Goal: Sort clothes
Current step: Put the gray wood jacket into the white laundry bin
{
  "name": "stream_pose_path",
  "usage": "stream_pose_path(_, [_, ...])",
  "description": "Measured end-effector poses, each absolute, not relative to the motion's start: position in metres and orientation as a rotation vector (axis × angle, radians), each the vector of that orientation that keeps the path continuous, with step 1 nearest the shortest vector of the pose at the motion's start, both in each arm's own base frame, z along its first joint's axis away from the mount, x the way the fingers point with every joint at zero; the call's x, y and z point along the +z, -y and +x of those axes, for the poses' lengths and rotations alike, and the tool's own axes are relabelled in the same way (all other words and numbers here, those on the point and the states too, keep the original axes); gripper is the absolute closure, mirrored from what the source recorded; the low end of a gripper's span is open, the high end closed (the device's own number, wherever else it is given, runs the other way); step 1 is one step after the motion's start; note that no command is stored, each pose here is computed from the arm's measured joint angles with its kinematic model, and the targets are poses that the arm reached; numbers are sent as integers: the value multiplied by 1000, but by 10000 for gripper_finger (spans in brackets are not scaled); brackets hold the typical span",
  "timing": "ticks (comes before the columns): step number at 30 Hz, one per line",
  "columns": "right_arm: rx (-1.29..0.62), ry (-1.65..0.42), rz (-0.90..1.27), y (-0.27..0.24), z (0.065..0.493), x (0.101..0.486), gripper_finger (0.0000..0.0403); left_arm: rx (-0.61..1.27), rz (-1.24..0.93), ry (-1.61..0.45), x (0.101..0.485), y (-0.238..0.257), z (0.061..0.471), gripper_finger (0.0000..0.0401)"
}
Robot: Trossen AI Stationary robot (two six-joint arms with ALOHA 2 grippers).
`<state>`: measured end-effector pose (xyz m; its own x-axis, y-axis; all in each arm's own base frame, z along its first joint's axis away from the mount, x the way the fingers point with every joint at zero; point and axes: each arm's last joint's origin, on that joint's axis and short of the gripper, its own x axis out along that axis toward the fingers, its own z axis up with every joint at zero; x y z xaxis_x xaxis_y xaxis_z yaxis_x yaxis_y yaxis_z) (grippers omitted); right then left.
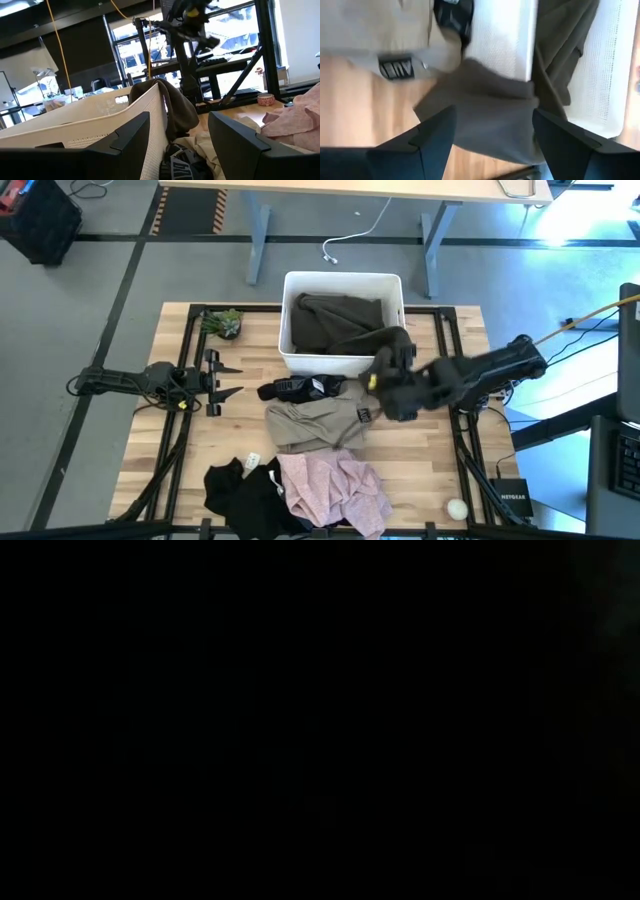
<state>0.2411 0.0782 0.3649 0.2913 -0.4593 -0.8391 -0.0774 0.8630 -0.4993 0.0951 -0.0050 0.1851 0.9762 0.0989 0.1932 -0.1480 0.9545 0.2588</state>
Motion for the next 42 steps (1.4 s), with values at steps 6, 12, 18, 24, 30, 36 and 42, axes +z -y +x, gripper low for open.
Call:
stream_pose_path(6, [-322,-1278,-671,-99,233,324,127,124,262,181,185,5,95,203])
stream_pose_path(12, [-303,-1230,-712,-118,226,302,127,125,273,178,185,5,95,203])
stream_pose_path(18, [-400,-1104,-892,-122,226,293,127,124,278,170,184,5,95,203])
stream_pose_path(24, [-541,-1092,-895,-105,229,285,127,124,277,167,184,5,95,203])
stream_pose_path(30, [-635,-1212,-760,-72,237,272,127,127,290,166,184,5,95,203])
stream_pose_path(36, [-698,-1228,-760,-57,241,266,147,150,288,161,184,4,95,203])
stream_pose_path(42, [-696,-1220,-800,-58,241,267,280,150,279,162,184,4,95,203])
